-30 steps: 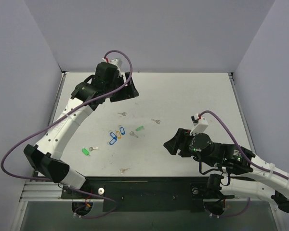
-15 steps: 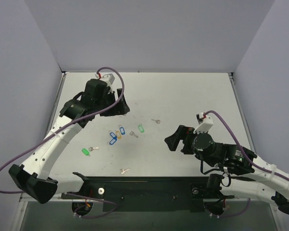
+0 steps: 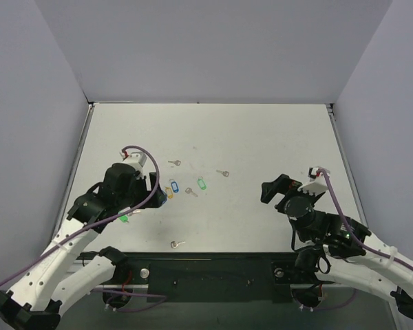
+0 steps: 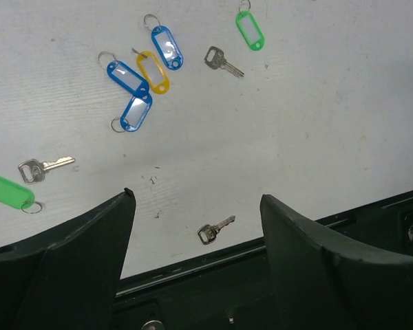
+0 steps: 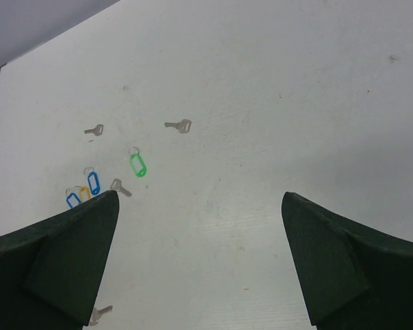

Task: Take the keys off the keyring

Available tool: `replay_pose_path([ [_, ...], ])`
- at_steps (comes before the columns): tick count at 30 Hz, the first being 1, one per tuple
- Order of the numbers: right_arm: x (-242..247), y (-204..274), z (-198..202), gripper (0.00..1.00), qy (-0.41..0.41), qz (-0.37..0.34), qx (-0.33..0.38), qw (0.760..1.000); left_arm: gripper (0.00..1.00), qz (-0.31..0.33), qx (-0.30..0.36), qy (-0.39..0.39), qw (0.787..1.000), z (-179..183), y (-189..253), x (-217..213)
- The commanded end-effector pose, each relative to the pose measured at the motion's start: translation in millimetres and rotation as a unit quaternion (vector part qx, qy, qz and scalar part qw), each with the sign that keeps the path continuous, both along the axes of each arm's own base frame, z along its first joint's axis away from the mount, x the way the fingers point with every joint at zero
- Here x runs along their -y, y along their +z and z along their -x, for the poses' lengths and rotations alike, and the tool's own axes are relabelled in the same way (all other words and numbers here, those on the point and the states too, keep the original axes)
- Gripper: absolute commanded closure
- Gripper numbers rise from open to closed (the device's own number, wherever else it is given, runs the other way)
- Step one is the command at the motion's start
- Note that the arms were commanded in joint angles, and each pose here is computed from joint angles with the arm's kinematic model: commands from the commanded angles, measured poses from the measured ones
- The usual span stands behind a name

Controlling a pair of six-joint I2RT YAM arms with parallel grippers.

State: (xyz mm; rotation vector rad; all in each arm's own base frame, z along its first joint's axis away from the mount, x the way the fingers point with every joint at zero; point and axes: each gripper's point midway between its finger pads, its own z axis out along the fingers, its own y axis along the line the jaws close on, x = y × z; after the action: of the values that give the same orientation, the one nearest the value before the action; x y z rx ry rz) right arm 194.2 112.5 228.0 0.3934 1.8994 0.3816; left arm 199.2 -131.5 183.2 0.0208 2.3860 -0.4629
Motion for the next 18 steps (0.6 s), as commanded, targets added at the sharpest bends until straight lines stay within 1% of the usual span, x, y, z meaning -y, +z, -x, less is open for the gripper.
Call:
replay_pose_path([
  [1, -5, -4, -8, 0.00, 0.029, 0.066, -0.007, 0.997, 0.16, 0.022, 0.077, 0.014, 0.997, -7, 30, -6],
  [4, -19, -11, -2, 0.00, 0.075, 0.071, -0.026, 0.994, 0.16, 0.014, 0.103, 0.043, 0.994, -9, 35, -20],
  [7, -31, -33, 8, 0.03, 0.129, 0.087, -0.056, 0.986, 0.16, 0.024, 0.118, 0.050, 0.991, -6, 41, -23],
  [8, -40, -40, 15, 0.05, 0.158, 0.080, -0.070, 0.982, 0.16, 0.024, 0.121, 0.052, 0.991, -6, 42, -24],
  [9, -41, -54, 20, 0.06, 0.163, 0.076, -0.083, 0.980, 0.16, 0.026, 0.126, 0.053, 0.990, -5, 43, -25],
  [10, -46, -58, 24, 0.06, 0.171, 0.052, -0.090, 0.980, 0.16, 0.025, 0.128, 0.057, 0.990, -6, 44, -26],
  [11, -44, -73, 28, 0.06, 0.170, 0.050, -0.102, 0.979, 0.16, 0.026, 0.133, 0.060, 0.989, -6, 46, -28],
  [12, -45, -73, 28, 0.06, 0.162, 0.025, -0.098, 0.982, 0.16, 0.027, 0.133, 0.065, 0.989, -6, 47, -29],
  [13, -41, -86, 29, 0.06, 0.154, 0.029, -0.105, 0.982, 0.16, 0.028, 0.137, 0.068, 0.988, -6, 48, -30],
  [14, -40, -85, 29, 0.06, 0.148, 0.013, -0.098, 0.984, 0.16, 0.029, 0.139, 0.069, 0.987, -6, 49, -31],
  [18, -31, -94, 26, 0.06, 0.125, 0.014, -0.092, 0.988, 0.16, 0.028, 0.139, 0.073, 0.987, -5, 49, -33],
])
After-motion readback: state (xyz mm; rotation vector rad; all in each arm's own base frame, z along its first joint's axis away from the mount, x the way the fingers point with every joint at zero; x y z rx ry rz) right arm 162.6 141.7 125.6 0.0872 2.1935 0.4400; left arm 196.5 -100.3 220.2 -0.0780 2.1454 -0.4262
